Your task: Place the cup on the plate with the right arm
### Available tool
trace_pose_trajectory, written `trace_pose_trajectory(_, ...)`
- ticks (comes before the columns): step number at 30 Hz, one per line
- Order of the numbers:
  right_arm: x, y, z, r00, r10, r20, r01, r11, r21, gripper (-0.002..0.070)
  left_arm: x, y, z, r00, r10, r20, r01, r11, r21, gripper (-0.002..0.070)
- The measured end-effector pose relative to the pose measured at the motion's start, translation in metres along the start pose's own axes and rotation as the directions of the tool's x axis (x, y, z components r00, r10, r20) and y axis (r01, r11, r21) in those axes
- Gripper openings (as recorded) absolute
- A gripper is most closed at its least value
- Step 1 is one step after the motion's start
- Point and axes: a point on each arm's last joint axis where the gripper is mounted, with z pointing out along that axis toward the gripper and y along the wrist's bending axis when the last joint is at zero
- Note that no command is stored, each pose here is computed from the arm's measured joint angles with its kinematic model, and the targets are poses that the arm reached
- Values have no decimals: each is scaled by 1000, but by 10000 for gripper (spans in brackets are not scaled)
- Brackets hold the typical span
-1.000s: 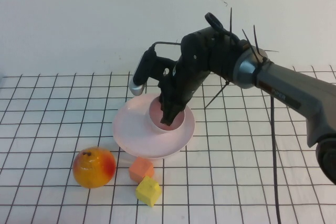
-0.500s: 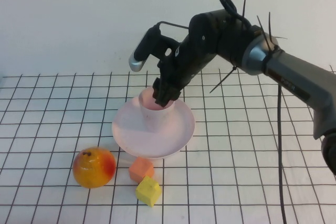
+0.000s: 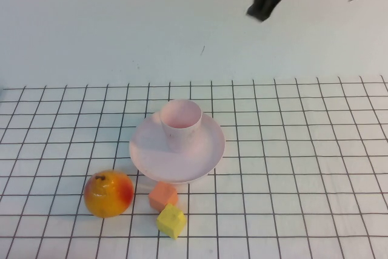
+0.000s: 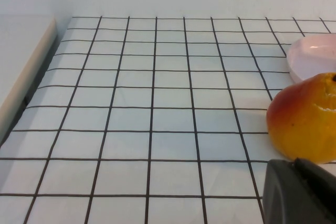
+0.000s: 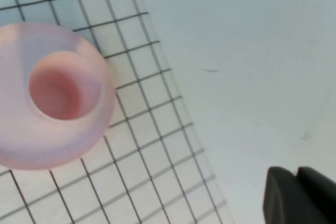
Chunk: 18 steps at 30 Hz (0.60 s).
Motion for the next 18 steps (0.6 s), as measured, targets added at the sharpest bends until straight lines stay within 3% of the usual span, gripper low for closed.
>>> trace_pose_trajectory(4,14,-13,-83,998,65,-7,-63,986,153,7,0,0,0,1000,0,0,0,1000,0,-3)
trace_pose_trajectory(10,40,-20,-200,978,163,128,-200,907,371,0,0,0,0,1000,0,0,0,1000,0,-3)
trace_pose_trajectory(14,63,-9,-250,955,210,210,-280,872,402,-1,0,0,0,1000,0,0,0,1000,0,-3)
trace_pose_trajectory(18,88,10,-261,948,259,186,-312,871,380,-1,0,0,0,1000,0,0,0,1000,0,-3)
